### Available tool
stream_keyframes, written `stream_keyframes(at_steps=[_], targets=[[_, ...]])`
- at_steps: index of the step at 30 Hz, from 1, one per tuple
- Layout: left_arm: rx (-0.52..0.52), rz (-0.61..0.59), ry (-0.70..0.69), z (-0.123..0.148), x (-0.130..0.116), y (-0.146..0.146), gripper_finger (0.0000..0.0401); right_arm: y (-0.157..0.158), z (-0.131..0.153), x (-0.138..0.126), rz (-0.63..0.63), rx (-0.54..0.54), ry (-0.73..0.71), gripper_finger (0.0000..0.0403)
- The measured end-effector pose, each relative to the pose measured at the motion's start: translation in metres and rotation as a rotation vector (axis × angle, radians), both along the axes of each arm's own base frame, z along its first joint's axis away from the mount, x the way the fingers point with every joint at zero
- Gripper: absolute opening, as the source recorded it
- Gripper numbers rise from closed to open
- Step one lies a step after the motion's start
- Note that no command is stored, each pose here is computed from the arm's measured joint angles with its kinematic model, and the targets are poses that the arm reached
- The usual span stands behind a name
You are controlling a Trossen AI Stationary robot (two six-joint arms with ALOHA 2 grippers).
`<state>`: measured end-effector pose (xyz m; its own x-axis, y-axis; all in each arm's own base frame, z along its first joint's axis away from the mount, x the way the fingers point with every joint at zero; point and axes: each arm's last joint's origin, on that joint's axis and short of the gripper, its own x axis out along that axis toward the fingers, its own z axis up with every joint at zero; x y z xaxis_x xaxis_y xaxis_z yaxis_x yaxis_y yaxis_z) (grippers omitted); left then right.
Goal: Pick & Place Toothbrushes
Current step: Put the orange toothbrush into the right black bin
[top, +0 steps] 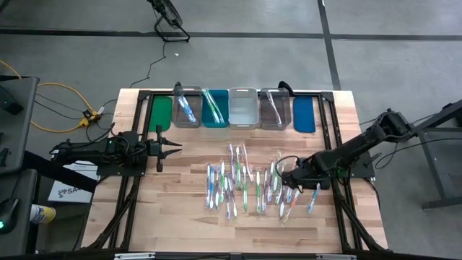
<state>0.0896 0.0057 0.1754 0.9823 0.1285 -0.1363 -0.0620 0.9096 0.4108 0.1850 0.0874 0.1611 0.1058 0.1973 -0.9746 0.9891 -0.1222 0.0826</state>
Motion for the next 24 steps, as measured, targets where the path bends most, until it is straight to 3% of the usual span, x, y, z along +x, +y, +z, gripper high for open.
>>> stream_keyframes(at_steps=[10,24], targets=[[0.0,0.0,0.0,0.0,0.0,0.0,0.0065,0.029,-0.009,-0.004,-0.174,0.033,0.043,0.0171],[0.0,0.0,0.0,0.0,0.0,0.0,0.0065,0.034,-0.037,0.012,-0.198,0.029,0.088,0.0159]])
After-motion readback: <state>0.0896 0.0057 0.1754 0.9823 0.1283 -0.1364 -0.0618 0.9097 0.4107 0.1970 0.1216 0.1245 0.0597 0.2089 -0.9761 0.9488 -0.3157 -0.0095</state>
